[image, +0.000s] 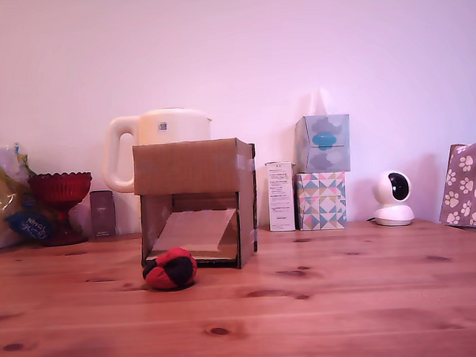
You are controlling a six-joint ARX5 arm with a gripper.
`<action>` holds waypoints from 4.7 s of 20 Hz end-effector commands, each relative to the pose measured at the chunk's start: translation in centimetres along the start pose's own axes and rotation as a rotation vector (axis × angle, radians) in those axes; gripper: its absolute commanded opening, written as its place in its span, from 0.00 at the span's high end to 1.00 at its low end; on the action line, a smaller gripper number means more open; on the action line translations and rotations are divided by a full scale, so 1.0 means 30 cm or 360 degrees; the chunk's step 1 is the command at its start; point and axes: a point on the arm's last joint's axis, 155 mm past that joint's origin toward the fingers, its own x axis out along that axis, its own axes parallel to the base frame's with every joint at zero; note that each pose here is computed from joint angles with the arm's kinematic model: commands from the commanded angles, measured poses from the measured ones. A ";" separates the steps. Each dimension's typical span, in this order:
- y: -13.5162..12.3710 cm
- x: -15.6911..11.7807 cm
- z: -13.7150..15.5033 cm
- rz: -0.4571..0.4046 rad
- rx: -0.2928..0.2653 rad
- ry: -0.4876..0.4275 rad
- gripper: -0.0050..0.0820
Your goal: Drop the footbag into the cardboard dice tower
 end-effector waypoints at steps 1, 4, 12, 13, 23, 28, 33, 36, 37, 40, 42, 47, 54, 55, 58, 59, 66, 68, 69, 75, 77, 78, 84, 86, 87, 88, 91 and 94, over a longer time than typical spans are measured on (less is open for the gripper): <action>-0.044 -0.005 0.049 -0.0104 -0.0050 -0.0072 0.97; -0.124 -0.021 0.110 -0.0276 -0.0067 -0.0099 0.97; -0.258 0.047 -0.002 -0.0551 -0.0112 0.0202 0.97; -0.277 0.058 -0.020 -0.0588 -0.0092 0.0233 0.97; -0.353 0.180 -0.208 -0.0690 -0.0009 0.0463 0.97; -0.354 0.258 -0.242 -0.0682 0.0025 0.0532 0.97; -0.367 0.348 -0.281 -0.0683 0.0039 0.0628 0.97; -0.378 0.386 -0.305 -0.0693 0.0053 0.0671 0.94; -0.386 0.396 -0.314 -0.0708 0.0084 0.0678 0.81; -0.407 0.431 -0.332 -0.0739 0.0173 0.0686 0.21; -0.391 0.467 -0.345 -0.0680 0.0182 0.0702 0.11; -0.363 0.542 -0.387 -0.0601 0.0234 0.0752 0.11; -0.317 0.626 -0.532 -0.0519 0.0318 0.0972 0.17; -0.308 0.633 -0.547 -0.0500 0.0326 0.0998 0.22; -0.300 0.640 -0.579 -0.0501 0.0358 0.1040 0.35; -0.301 0.641 -0.579 -0.0502 0.0358 0.1041 0.37; -0.298 0.627 -0.597 -0.0506 0.0387 0.1084 0.85; -0.308 0.620 -0.578 -0.0524 0.0378 0.1086 0.86; -0.315 0.608 -0.563 -0.0536 0.0372 0.1097 0.86; -0.365 0.551 -0.311 -0.0570 0.0376 0.0963 0.86; -0.381 0.528 -0.215 -0.0578 0.0383 0.0882 0.86; -0.389 0.519 -0.171 -0.0582 0.0387 0.0836 0.86; -0.431 0.543 0.021 -0.0603 0.0368 0.0519 0.86; -0.452 0.568 0.115 -0.0614 0.0382 0.0321 0.86; -0.458 0.578 0.171 -0.0605 0.0390 0.0210 0.86; -0.462 0.585 0.225 -0.0593 0.0397 0.0104 0.86; -0.470 0.599 0.329 -0.0568 0.0404 -0.0080 0.86; -0.487 0.651 0.383 -0.0567 0.0405 -0.0132 0.86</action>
